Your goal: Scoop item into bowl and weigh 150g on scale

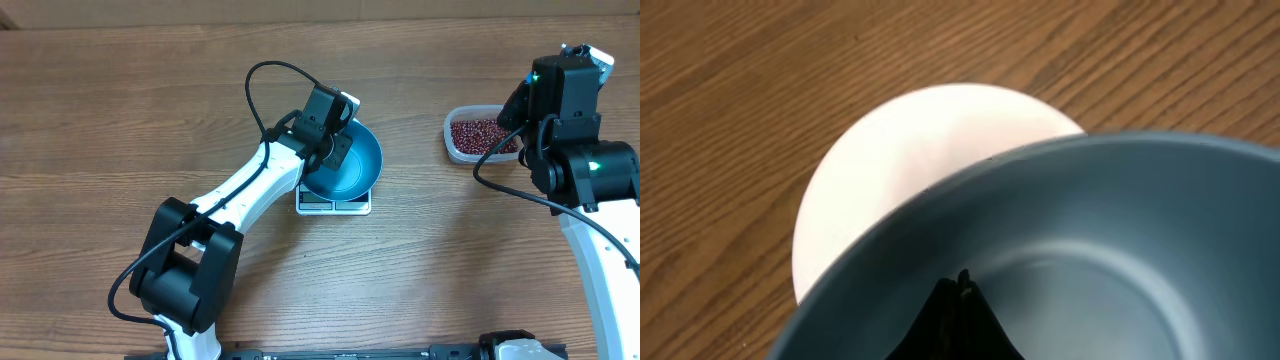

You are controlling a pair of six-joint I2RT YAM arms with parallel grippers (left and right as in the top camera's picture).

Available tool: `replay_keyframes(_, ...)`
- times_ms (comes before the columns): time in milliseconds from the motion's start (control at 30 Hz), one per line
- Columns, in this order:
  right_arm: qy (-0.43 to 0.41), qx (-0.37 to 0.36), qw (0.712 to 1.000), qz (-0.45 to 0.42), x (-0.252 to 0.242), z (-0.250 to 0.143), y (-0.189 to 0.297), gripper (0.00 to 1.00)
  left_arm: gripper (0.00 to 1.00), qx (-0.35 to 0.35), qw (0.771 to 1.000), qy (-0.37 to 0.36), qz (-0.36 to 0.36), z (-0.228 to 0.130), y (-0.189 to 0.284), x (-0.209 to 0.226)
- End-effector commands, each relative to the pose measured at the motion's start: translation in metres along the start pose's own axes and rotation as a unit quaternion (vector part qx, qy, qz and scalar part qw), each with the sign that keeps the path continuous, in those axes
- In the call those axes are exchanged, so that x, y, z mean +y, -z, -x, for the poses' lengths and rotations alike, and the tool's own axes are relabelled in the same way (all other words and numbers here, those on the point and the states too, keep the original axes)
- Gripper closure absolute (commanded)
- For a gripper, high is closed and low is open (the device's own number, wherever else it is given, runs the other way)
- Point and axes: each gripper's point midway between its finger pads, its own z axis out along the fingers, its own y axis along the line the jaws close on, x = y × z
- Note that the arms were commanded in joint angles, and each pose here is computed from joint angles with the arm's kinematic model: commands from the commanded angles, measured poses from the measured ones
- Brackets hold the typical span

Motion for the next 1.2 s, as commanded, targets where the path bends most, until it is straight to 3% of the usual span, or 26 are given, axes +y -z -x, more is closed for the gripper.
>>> replay_keyframes(0, -0.006, -0.015, 1.000, 0.007, 0.001, 0.011, 0.007, 0.96, 0.96, -0.005, 1.000, -0.003, -0.001, 0.005, -0.008, -0.001)
replay_keyframes(600, -0.006, -0.015, 1.000, 0.007, 0.001, 0.011, 0.007, 0.96, 0.96, -0.028, 1.000, -0.012, 0.008, 0.015, -0.015, 0.004)
replay_keyframes(1167, -0.006, -0.012, 1.000, 0.013, 0.003, 0.010, 0.007, 0.96, 0.96, -0.064, 0.997, 0.002, 0.049, 0.033, -0.013, 0.036)
